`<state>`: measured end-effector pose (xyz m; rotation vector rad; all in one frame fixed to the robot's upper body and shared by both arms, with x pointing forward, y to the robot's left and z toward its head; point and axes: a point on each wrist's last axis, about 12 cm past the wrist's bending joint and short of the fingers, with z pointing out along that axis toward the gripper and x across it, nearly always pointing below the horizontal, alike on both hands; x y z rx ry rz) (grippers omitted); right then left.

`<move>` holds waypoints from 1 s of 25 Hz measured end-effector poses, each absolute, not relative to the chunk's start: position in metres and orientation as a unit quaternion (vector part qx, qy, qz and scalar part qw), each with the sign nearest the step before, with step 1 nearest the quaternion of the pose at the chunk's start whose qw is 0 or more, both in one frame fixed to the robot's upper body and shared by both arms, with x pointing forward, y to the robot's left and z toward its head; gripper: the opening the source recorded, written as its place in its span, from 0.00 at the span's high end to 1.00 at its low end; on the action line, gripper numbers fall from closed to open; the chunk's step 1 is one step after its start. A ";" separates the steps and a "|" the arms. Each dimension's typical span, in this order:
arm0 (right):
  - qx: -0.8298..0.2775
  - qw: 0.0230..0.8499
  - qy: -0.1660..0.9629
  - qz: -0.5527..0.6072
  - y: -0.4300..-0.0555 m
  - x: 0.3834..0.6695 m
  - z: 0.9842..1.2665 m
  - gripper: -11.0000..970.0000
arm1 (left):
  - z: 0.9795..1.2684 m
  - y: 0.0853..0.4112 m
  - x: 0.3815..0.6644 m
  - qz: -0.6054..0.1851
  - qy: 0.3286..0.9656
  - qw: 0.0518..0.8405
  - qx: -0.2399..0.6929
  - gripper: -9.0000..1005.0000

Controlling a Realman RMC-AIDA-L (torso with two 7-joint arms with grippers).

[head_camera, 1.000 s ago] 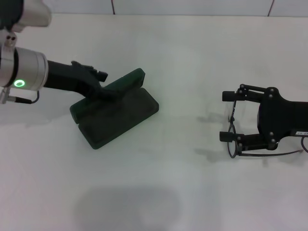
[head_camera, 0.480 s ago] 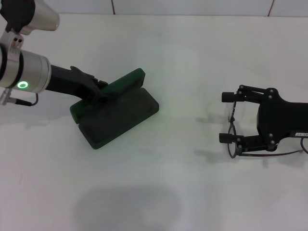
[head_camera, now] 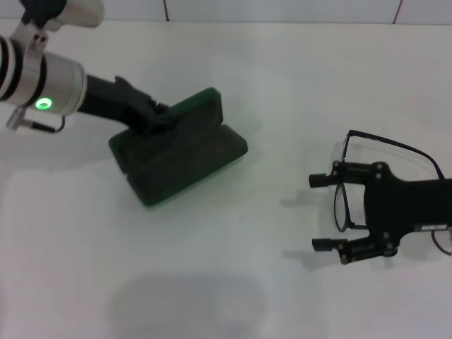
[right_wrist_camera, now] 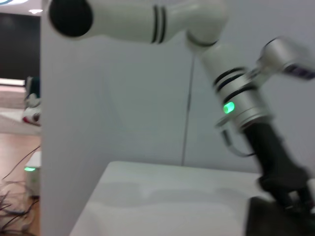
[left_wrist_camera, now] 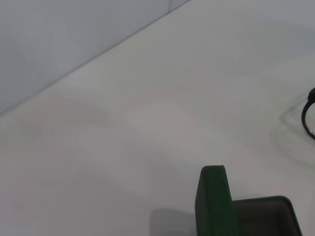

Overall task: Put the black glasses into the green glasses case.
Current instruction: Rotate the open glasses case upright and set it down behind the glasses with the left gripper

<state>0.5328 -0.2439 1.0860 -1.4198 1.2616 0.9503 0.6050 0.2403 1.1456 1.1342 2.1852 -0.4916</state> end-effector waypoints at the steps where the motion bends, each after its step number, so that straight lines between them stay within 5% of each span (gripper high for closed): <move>1: -0.586 0.485 0.518 0.392 -0.242 0.532 1.085 0.13 | 1.146 0.240 0.605 -0.186 0.827 0.310 0.429 0.78; 6: -0.588 0.482 0.517 0.393 -0.238 0.529 1.081 0.13 | 1.166 0.208 0.626 -0.133 0.756 0.356 0.532 0.79; 12: -0.588 0.485 0.515 0.393 -0.234 0.520 1.073 0.13 | 1.158 0.169 0.636 -0.113 0.691 0.342 0.626 0.79; 25: -0.585 0.484 0.520 0.391 -0.237 0.517 1.071 0.13 | 1.146 0.141 0.640 -0.112 0.681 0.320 0.649 0.77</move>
